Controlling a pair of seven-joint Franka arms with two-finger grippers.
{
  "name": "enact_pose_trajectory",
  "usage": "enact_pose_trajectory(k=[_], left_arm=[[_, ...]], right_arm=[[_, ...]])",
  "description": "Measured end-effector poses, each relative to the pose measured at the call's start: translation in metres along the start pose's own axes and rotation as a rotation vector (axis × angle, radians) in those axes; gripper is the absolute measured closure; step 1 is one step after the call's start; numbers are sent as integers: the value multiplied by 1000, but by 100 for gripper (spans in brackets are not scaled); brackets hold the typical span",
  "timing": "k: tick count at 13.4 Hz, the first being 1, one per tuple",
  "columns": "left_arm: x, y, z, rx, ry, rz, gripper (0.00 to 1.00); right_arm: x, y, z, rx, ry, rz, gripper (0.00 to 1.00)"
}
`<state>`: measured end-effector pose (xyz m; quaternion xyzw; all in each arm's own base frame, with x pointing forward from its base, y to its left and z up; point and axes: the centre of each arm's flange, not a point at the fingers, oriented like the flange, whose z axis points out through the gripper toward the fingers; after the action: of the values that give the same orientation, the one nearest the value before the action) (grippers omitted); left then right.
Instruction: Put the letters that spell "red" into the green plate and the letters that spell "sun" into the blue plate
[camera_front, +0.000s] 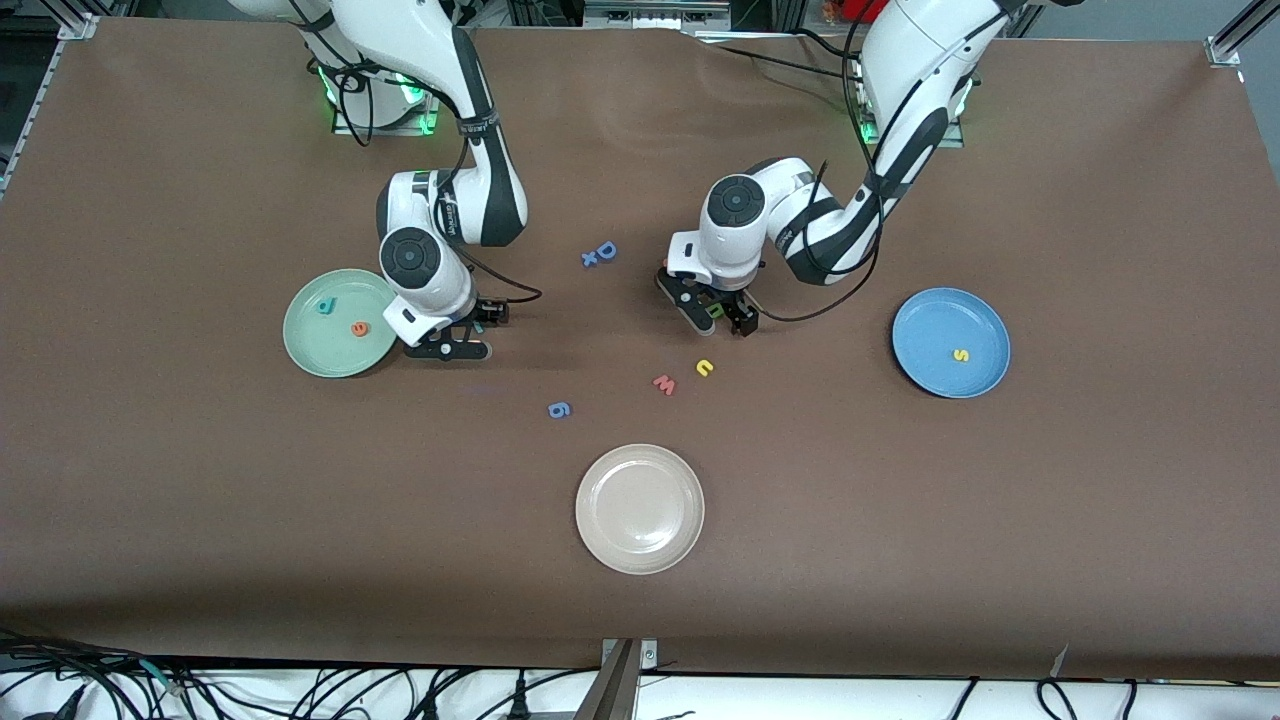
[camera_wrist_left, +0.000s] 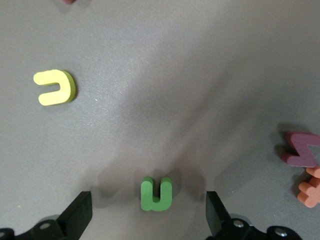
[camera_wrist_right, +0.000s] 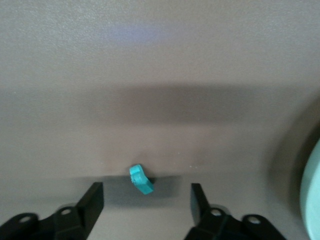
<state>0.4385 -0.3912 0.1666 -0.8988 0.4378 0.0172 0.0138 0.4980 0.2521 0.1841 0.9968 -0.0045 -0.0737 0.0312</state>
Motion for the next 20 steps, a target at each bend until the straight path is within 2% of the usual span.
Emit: enact_pose_trajectory(k=[1, 4, 6, 7, 8, 9, 10, 11, 12, 13, 16, 20], left_arm=[[0, 1, 0, -1, -1, 1, 0], [0, 1, 0, -1, -1, -3, 0], [-1, 2, 1, -1, -2, -14, 4], [-1, 3, 1, -2, -3, -17, 9], [-1, 3, 1, -2, -3, -20, 9], [-1, 3, 1, -2, -3, -26, 9], [-1, 4, 1, -2, -3, -35, 17], [-1, 5, 1, -2, -3, -41, 17], [-1, 6, 1, -3, -3, -45, 21], [0, 7, 1, -3, -2, -49, 21], [0, 10, 0, -4, 0, -58, 27], [1, 11, -1, -4, 1, -62, 33]], right_arm=[[-1, -3, 2, 8, -2, 3, 33], [-2, -5, 6, 10, -2, 4, 34], [-1, -5, 5, 10, 7, 4, 35], [-1, -5, 5, 10, 8, 4, 39], [-1, -5, 5, 10, 8, 3, 40], [-1, -5, 5, 10, 8, 3, 51], [-1, -5, 5, 10, 8, 3, 58], [-1, -5, 5, 10, 8, 1, 58], [-1, -5, 5, 10, 8, 0, 66], [-1, -5, 5, 10, 8, -1, 66], [-1, -5, 5, 11, 8, -2, 91], [-1, -5, 5, 11, 8, -2, 91]])
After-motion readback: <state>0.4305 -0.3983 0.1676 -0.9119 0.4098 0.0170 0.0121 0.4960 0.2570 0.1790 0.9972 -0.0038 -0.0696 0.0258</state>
